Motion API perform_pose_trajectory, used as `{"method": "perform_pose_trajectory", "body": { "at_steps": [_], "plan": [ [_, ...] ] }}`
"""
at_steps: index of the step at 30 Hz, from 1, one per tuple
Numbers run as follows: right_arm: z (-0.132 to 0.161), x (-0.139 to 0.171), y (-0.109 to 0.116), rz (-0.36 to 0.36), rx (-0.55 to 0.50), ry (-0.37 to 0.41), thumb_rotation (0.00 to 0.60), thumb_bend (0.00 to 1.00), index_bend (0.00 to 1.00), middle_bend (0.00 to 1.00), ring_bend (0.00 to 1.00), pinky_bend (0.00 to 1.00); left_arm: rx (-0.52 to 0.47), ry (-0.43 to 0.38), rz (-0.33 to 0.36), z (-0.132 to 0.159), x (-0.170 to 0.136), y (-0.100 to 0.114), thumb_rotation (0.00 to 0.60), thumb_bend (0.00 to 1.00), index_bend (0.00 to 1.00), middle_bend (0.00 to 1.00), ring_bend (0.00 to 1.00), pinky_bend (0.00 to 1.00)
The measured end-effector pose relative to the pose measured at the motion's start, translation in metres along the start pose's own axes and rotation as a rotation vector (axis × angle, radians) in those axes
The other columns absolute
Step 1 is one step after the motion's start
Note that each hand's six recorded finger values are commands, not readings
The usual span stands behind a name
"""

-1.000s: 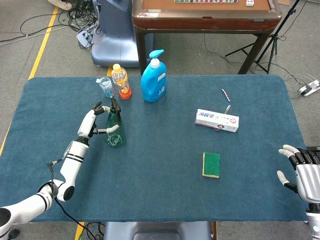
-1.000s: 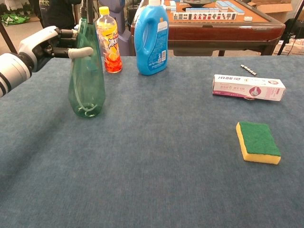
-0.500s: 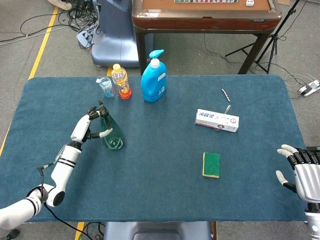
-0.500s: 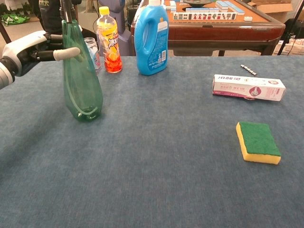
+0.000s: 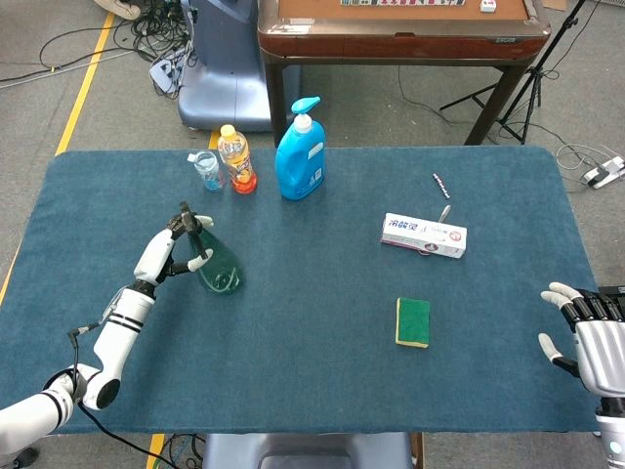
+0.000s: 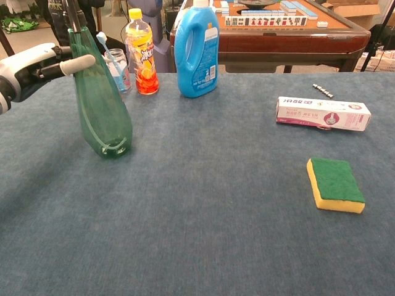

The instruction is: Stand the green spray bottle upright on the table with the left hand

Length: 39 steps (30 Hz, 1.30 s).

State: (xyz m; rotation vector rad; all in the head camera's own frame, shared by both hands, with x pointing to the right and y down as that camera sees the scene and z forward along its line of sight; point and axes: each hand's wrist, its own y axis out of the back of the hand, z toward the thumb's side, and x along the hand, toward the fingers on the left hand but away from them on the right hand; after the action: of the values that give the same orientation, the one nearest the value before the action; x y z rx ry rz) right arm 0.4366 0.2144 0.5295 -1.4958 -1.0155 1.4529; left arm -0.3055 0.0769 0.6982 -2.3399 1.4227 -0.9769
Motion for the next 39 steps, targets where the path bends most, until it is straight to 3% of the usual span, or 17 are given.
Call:
{"method": "perform_pose_trajectory", "body": {
  "at_steps": [5,24,29,39],
  "plan": [
    [0.000,0.000,0.000,-0.002,-0.001,0.001,0.600,0.27,0.29,0.24,0.19,0.22,0.006,-0.002,-0.017,0.002,-0.003,-0.001,0.203,0.24,0.09,0.17,0.03,0.00],
    [0.000,0.002,0.002,-0.009,-0.007,0.005,0.600,0.27,0.29,0.24,0.19,0.22,0.030,-0.013,-0.044,0.008,-0.014,-0.009,0.141,0.24,0.08,0.14,0.01,0.00],
    [0.000,0.003,0.002,-0.010,-0.009,0.004,0.600,0.27,0.29,0.24,0.19,0.22,0.037,-0.009,-0.047,0.008,-0.017,-0.007,0.116,0.24,0.01,0.09,0.00,0.00],
    [-0.001,0.003,0.002,-0.012,-0.012,0.008,0.600,0.27,0.29,0.24,0.19,0.22,0.048,0.005,-0.056,0.009,-0.025,0.001,0.086,0.24,0.00,0.00,0.00,0.00]
  ]
}}
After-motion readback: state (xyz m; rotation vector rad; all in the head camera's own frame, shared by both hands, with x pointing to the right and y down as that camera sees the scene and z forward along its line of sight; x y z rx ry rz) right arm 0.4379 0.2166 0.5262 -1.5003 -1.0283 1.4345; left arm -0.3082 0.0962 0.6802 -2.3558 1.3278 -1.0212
